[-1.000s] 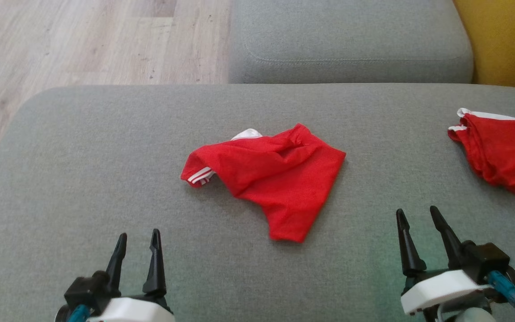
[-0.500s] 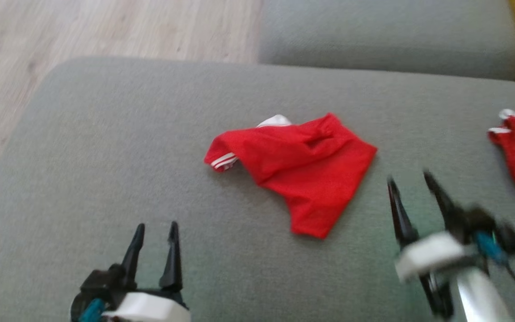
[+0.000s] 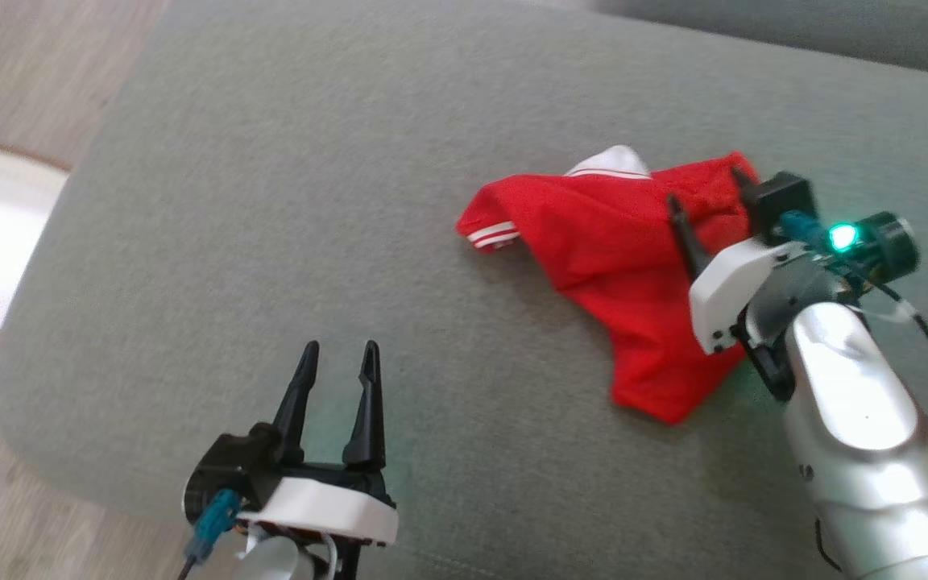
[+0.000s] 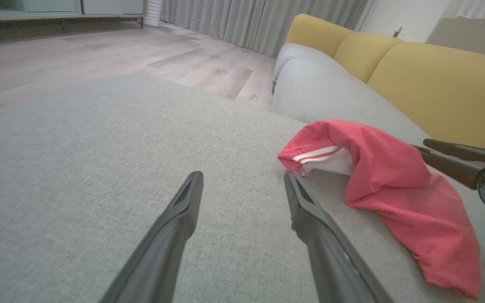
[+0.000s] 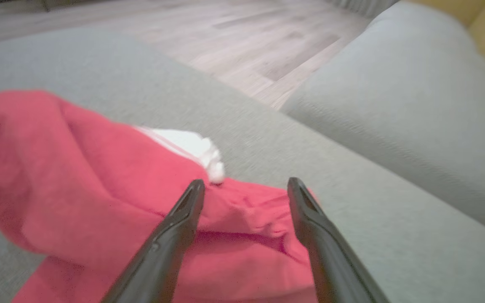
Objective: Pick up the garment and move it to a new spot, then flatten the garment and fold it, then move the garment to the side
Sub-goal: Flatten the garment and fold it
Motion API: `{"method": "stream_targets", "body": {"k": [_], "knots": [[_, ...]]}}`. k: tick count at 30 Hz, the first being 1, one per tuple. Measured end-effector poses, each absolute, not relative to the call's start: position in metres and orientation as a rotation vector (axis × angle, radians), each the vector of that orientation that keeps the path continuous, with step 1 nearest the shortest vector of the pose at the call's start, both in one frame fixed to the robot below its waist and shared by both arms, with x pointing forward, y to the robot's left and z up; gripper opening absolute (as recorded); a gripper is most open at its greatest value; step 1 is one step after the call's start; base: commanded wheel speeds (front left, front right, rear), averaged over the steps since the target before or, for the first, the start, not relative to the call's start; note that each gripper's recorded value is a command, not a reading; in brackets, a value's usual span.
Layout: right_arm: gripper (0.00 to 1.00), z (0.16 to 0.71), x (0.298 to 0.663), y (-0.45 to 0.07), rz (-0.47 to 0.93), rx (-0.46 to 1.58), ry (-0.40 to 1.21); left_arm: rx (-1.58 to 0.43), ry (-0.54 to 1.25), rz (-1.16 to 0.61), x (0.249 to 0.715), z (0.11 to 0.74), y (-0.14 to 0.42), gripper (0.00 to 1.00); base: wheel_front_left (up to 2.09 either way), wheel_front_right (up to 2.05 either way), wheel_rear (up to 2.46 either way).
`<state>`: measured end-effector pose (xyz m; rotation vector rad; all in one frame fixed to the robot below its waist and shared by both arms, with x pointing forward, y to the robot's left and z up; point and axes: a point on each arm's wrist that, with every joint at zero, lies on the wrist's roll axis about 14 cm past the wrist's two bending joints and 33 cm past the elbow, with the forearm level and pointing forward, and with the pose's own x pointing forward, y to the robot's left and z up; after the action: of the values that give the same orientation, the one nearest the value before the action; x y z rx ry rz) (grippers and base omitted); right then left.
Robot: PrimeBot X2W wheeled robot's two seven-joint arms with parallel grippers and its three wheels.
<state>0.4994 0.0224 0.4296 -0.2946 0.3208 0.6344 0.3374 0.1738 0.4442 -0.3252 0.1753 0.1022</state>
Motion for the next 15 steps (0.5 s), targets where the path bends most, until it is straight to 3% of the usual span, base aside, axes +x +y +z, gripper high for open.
{"method": "stream_targets", "body": {"k": [6,7,8,9,13,15], "knots": [[1.00,0.387,0.484,0.048,0.740,-0.308,0.473,-0.314,0.202,0.151,0.332,0.434,0.185,1.00,0.00,0.00,0.00],[0.95,0.386,0.483,0.050,0.747,-0.302,0.479,-0.309,0.202,0.151,0.333,0.434,0.186,1.00,0.00,0.00,0.00],[0.63,0.386,0.482,0.051,0.755,-0.302,0.488,-0.307,0.200,0.150,0.333,0.434,0.186,1.00,0.00,0.00,0.00],[0.46,0.386,0.482,0.052,0.761,-0.301,0.493,-0.306,0.198,0.147,0.334,0.435,0.185,1.00,0.00,0.00,0.00],[0.00,0.388,0.479,0.055,0.778,-0.279,0.497,-0.311,0.190,0.132,0.339,0.436,0.180,1.00,0.00,0.00,0.00],[0.00,0.391,0.483,0.052,0.770,-0.265,0.477,-0.311,0.191,0.127,0.340,0.435,0.179,1.00,0.00,0.00,0.00]]}}
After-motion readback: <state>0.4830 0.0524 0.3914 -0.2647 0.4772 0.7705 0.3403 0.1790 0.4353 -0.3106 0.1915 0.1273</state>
